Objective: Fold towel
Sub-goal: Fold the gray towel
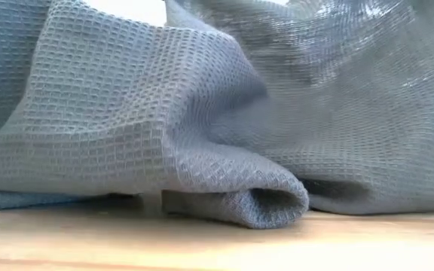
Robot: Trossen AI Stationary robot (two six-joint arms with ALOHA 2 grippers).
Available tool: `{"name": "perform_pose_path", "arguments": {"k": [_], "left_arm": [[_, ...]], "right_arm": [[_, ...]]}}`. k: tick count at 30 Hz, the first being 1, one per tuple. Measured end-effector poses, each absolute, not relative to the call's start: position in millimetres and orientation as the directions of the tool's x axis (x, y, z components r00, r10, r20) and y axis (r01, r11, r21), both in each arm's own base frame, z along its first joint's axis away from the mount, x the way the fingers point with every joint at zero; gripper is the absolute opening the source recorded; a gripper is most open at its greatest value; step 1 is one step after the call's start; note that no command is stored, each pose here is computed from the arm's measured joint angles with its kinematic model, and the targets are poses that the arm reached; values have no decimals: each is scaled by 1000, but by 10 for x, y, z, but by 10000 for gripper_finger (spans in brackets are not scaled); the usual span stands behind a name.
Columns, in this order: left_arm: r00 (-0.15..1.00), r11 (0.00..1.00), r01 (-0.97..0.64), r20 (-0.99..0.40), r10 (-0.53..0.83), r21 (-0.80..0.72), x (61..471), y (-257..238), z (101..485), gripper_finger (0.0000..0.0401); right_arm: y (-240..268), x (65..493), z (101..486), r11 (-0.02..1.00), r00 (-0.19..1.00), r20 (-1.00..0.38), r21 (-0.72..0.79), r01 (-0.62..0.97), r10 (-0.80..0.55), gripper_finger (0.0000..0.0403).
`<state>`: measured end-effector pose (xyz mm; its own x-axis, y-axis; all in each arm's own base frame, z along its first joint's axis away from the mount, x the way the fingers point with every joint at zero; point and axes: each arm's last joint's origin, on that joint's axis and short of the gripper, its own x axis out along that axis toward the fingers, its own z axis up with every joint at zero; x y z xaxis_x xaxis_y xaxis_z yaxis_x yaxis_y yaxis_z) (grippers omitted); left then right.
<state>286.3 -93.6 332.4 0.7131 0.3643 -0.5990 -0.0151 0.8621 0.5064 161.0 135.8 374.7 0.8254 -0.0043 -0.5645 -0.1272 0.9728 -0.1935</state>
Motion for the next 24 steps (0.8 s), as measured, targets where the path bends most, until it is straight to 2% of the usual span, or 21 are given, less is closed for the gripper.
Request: {"name": "perform_pose_path", "arguments": {"k": [6, 13, 17, 21, 24], "left_arm": [[854, 877, -10, -453, 258, 480, 2997, -1044, 3506, 173], [959, 897, 47, -273, 83, 439, 3114, -1089, 3725, 190], [958, 903, 46, -274, 81, 428, 3141, -1020, 3726, 191], [955, 933, 170, -286, -77, 316, 3245, -975, 3676, 191], [945, 935, 209, -305, -117, 288, 3394, -963, 3544, 191]], "right_arm": [[1371, 1754, 3680, 962, 809, -587, -234, -142, -23, 0], [1369, 1893, 3605, 952, 789, -613, -266, -150, -47, 0], [1375, 1926, 3609, 946, 797, -602, -282, -160, -45, 0], [1401, 1960, 3653, 935, 827, -561, -303, -183, -20, 0], [1406, 1995, 3686, 927, 845, -535, -315, -205, 4, 0]]}}
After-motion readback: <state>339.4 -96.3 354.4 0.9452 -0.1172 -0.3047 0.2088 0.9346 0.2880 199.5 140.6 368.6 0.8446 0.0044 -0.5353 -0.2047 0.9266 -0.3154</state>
